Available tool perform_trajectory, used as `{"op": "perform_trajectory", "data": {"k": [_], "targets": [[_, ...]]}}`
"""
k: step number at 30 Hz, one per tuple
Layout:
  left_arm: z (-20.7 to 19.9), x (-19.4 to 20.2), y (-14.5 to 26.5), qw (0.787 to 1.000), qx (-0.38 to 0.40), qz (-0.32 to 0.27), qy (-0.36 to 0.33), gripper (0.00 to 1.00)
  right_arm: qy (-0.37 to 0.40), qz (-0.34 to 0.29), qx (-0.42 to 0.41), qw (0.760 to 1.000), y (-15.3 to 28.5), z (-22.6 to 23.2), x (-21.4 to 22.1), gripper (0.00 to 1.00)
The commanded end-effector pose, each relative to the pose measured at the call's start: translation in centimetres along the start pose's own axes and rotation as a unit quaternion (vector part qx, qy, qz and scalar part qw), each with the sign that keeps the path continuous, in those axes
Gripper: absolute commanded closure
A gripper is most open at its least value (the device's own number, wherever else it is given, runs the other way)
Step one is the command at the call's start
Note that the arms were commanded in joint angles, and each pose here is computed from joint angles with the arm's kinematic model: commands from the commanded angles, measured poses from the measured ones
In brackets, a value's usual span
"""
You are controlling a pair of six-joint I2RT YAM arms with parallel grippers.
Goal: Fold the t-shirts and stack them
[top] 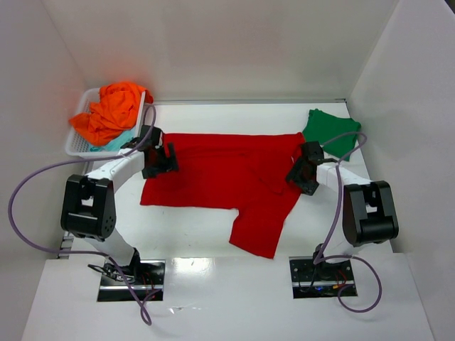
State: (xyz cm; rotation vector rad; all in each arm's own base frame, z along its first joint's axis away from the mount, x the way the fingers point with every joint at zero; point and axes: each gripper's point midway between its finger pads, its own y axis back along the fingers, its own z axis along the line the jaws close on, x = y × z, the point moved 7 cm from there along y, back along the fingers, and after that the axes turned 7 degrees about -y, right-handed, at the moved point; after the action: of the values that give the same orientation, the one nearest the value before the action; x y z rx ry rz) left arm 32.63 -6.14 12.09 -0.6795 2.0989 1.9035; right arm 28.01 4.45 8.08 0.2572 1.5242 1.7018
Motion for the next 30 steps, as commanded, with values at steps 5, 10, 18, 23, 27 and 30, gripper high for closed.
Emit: {"op": "perform_trajectory", "data": {"k": [5,10,18,23,27,30], "targets": [[-0.8,-1.3,1.7,0.999,0.039,-0.035,0.007,0.08,-0.008,0.016,0.054,0.998,-1.2,-0.8,0.6,0.56],[-0.6,-1.9,1.9,0.998,0.053,-0.04,0.009,0.08,-0.004,0.016,0.078,0.997,-1.6,-0.8,0.1,0.92],[-0.4,-2.0,1.9,0.998,0.055,-0.04,0.013,0.08,-0.013,-0.017,0.106,0.994,-0.5,-1.3,-3.1,1.0],[-0.2,-1.2,1.0,0.999,0.048,-0.017,0.014,0.08,-0.041,-0.043,0.121,0.991,0.4,-3.6,-7.4,1.0],[-0.4,-0.6,0.1,0.998,0.061,0.004,0.01,0.11,-0.02,-0.028,0.087,0.996,-0.4,-2.8,-7.9,0.92],[-1.1,0.5,-0.4,0.998,0.051,0.025,-0.012,0.12,-0.01,-0.015,0.075,0.997,-1.1,-2.5,-7.7,0.76]]}}
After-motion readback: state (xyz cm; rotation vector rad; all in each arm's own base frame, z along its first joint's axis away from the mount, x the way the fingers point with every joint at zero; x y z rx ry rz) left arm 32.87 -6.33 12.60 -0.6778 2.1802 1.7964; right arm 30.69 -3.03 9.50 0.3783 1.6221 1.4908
